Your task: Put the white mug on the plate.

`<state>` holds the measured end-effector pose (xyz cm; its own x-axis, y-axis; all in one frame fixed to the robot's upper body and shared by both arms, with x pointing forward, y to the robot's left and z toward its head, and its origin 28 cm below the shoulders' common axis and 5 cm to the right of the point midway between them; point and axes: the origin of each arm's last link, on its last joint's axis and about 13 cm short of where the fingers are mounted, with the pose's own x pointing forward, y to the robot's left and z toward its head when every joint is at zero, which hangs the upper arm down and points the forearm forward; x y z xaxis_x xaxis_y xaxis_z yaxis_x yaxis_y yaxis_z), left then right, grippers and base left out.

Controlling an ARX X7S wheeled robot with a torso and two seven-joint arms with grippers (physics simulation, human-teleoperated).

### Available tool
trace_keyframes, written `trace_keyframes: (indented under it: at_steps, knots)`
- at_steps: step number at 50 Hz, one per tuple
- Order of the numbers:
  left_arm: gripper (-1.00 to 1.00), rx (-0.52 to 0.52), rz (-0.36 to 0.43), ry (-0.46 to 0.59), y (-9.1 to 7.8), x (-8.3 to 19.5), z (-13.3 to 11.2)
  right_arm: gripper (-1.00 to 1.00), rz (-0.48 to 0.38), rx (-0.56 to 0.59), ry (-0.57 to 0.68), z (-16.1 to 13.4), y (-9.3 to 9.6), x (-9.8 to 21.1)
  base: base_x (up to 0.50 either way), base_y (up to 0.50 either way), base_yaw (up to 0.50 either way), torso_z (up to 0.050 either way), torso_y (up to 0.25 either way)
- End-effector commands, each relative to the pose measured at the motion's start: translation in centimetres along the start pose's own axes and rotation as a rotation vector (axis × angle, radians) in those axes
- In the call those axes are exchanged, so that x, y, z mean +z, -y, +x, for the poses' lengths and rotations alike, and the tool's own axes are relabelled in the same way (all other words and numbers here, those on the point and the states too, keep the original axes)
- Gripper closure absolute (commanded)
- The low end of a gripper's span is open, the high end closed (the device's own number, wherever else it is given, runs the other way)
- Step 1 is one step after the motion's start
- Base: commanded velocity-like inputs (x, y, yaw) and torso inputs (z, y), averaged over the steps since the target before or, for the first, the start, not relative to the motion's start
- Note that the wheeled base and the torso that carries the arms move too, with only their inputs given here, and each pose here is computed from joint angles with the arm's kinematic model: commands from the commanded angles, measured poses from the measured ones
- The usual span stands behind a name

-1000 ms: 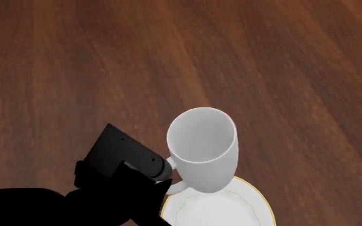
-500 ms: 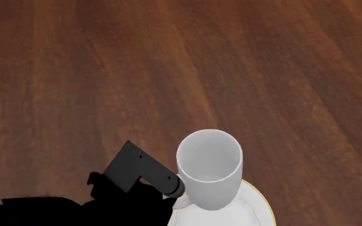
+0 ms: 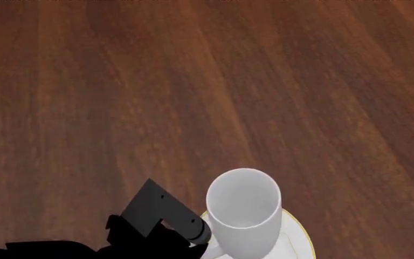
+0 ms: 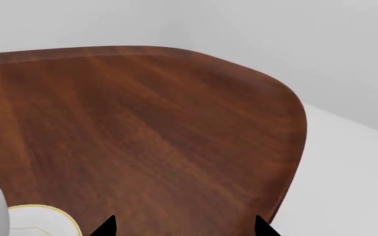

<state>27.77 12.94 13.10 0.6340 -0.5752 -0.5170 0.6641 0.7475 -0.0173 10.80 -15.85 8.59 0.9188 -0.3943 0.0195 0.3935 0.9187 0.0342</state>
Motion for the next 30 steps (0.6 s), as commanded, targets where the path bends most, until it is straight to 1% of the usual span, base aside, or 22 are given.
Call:
trace_keyframes:
  at_steps: [1,30]
  knots:
    - [1.0,-0.009,-0.016,0.01,-0.2,-0.1,0.3,-1.0,0.0,0.005,-0.001,0.1,-0.1,0.0,0.0,0.0,0.0,0.0,0.0]
    - [1.0,-0.004,-0.017,-0.025,-0.6,-1.7,1.1,-1.0,0.0,0.007,-0.005,0.1,-0.2,-0.1,0.0,0.0,0.0,0.0,0.0]
